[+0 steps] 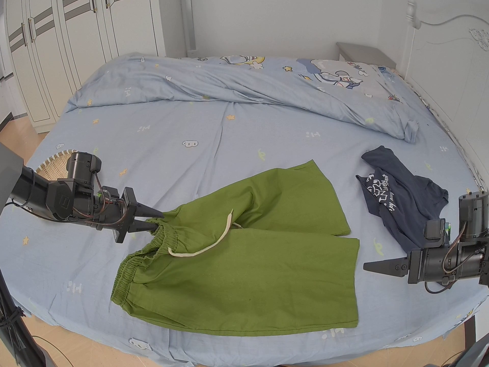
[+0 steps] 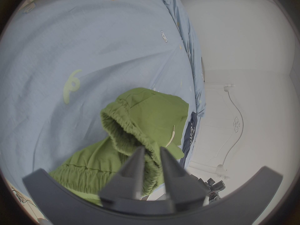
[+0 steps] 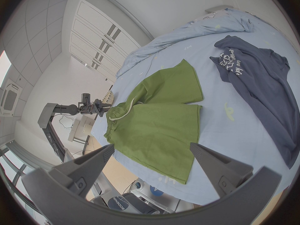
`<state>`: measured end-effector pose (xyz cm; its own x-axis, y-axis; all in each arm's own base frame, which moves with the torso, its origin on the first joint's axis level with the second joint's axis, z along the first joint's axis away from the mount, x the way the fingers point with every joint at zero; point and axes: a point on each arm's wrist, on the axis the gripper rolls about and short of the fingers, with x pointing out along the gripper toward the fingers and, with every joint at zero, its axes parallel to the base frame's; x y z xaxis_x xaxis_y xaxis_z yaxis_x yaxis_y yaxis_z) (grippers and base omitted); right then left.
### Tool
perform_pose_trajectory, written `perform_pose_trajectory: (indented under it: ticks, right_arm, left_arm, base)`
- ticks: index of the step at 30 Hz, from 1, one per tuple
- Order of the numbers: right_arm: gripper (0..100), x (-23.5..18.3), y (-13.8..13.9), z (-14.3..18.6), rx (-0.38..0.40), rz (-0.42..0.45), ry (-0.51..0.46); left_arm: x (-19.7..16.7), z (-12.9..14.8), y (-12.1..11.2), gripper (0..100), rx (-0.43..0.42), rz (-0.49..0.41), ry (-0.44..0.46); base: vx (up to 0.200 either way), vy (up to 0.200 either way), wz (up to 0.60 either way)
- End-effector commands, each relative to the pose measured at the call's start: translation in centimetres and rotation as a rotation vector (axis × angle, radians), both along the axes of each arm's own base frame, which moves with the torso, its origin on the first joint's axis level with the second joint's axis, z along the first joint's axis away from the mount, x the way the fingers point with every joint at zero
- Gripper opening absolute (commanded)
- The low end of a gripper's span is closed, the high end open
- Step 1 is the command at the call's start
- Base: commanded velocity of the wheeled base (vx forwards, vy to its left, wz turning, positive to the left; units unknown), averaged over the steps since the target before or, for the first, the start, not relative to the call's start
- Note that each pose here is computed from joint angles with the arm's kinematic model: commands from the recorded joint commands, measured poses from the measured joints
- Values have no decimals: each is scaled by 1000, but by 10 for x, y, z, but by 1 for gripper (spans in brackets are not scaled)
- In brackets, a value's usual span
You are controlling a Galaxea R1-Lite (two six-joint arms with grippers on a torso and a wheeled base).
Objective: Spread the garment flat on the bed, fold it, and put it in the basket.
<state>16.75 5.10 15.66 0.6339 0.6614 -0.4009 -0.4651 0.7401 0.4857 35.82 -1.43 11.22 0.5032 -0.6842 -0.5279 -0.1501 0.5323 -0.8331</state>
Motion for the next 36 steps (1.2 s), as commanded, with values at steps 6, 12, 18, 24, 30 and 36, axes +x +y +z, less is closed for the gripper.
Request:
perform_pose_trajectory:
  ticks: [6, 12, 18, 24, 30, 36]
  right_arm:
    - [100, 0, 0, -1, -1, 2, 2]
    - [100, 1, 0, 0, -1, -1, 0]
    - [100, 1, 0, 0, -1, -4, -1]
    - [100, 1, 0, 0, 0, 0, 0]
    - [100, 1, 0, -1, -1, -2, 1]
    - [100, 1, 0, -1, -1, -2, 1]
  left_arm:
    - [-11, 0, -21, 0, 3, -63, 11]
    - [-24, -9, -42, 0, 8, -126, 54]
    - [-36, -8, -54, 0, 12, -166, 60]
    - [-43, -5, -67, 0, 22, -204, 52]
    - [-49, 11, -61, 0, 19, -188, 4]
    - [-56, 11, -60, 0, 34, -178, 6]
  base:
    - [0, 0, 0]
    - [0, 0, 0]
    - [0, 0, 0]
    - [0, 0, 0]
    - [0, 0, 0]
    - [0, 0, 0]
